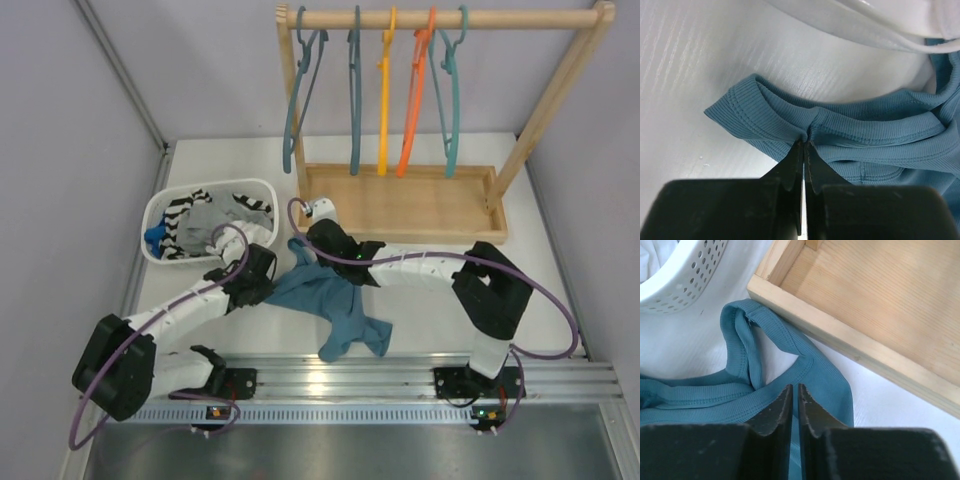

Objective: Place the tank top on the hanger

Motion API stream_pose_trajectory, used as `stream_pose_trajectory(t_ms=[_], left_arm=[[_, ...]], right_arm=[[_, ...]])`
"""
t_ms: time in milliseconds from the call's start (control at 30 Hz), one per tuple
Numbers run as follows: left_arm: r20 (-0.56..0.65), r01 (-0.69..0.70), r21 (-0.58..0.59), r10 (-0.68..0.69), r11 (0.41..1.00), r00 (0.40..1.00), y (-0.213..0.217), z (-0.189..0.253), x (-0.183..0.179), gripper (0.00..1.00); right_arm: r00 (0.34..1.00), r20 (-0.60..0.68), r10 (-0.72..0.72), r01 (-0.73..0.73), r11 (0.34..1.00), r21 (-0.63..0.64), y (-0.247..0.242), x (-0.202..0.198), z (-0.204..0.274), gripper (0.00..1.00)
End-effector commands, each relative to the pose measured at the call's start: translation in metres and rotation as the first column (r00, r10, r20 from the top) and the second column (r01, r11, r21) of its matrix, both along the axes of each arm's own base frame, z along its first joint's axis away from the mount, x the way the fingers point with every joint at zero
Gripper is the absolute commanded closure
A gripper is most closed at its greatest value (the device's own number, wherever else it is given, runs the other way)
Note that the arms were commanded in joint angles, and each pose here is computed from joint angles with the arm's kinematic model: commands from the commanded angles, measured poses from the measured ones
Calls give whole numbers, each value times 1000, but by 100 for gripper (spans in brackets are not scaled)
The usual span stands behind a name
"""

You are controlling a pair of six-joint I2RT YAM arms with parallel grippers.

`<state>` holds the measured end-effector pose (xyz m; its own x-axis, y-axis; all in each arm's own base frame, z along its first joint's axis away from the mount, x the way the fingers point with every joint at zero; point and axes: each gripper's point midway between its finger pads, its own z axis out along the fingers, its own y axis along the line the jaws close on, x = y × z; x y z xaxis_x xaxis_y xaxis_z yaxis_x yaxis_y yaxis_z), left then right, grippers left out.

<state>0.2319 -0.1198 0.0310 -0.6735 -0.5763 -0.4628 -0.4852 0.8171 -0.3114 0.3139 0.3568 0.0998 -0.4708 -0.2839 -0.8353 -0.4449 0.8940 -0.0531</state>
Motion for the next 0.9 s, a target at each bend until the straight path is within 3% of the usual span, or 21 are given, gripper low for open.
stream_pose_trajectory(t_ms=[0, 200, 633, 867], left_arm=[[40, -3, -13, 3, 1000, 999, -1, 12, 6, 100], [30, -18, -18, 18, 1000, 999, 12, 22, -15, 100], [-18, -55, -24, 54, 998, 998, 31, 26, -51, 100], [-20, -70, -5, 70, 998, 997, 38, 31, -57, 100]], right_arm=[[999, 28, 45, -46, 997, 59, 27, 3, 17, 89], [996, 9, 86, -86, 996, 8, 47, 12, 4, 65], [998, -32, 55, -57, 997, -45, 54, 21, -32, 58], [1000, -1, 29, -29, 999, -33, 44, 20, -22, 50]])
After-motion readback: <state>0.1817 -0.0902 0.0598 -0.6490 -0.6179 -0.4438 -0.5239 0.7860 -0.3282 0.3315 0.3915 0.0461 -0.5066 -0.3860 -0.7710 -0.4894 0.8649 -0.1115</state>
